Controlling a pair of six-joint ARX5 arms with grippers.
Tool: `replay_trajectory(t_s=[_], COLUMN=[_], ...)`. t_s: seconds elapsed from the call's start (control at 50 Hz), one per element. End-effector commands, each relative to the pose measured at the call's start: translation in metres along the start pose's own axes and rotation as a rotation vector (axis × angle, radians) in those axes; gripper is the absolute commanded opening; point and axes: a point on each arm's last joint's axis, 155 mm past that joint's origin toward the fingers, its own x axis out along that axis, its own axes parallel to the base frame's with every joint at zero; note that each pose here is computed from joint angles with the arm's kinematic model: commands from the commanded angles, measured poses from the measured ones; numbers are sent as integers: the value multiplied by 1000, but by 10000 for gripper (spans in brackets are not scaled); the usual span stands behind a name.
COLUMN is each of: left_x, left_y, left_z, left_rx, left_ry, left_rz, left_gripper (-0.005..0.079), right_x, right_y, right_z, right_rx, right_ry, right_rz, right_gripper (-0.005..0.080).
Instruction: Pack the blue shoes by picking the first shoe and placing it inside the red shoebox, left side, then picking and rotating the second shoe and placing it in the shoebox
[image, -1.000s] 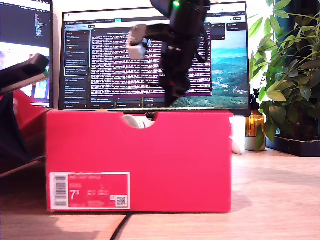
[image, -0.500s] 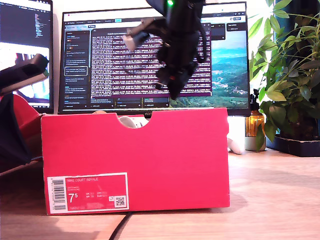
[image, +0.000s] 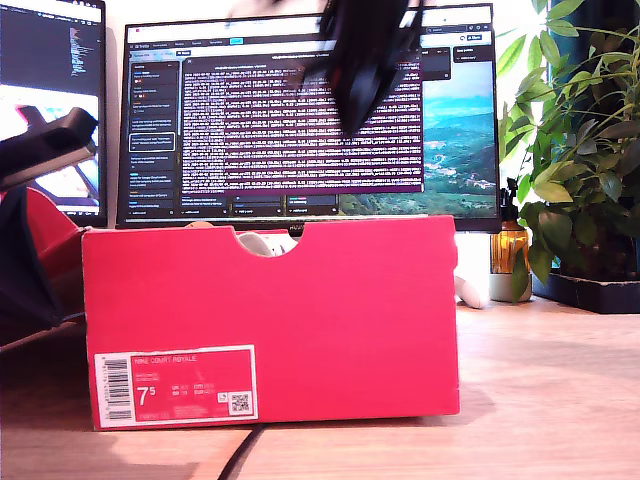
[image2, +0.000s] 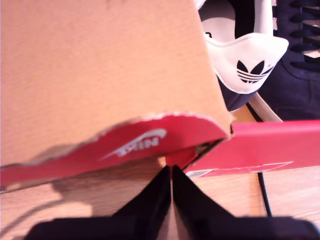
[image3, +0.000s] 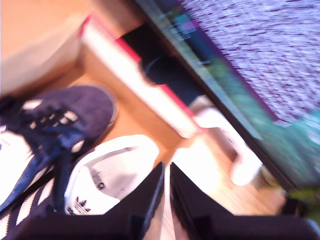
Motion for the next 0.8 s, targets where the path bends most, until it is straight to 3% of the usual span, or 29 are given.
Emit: replay_trajectory(t_s=[0.0, 0.36, 0.54, 0.78], left_x=[0, -20, -36, -41], left_y=[-6, -26, -31, -15], left_z=[1, 2, 7, 36], left_rx=[-5, 79, 106, 247], left_ry=[5, -4, -40, -186], left_rz=[-20, -134, -181, -78], left_gripper=[-19, -19, -19, -19], right_x=[-4, -2, 1, 9], right_y=[-5, -4, -15, -12], right_z=[0, -48, -74, -120], right_rx=[65, 196, 210, 234], right_ry=[2, 171, 254, 354], right_rz=[-3, 100, 94, 101], right_gripper=[-13, -13, -13, -13])
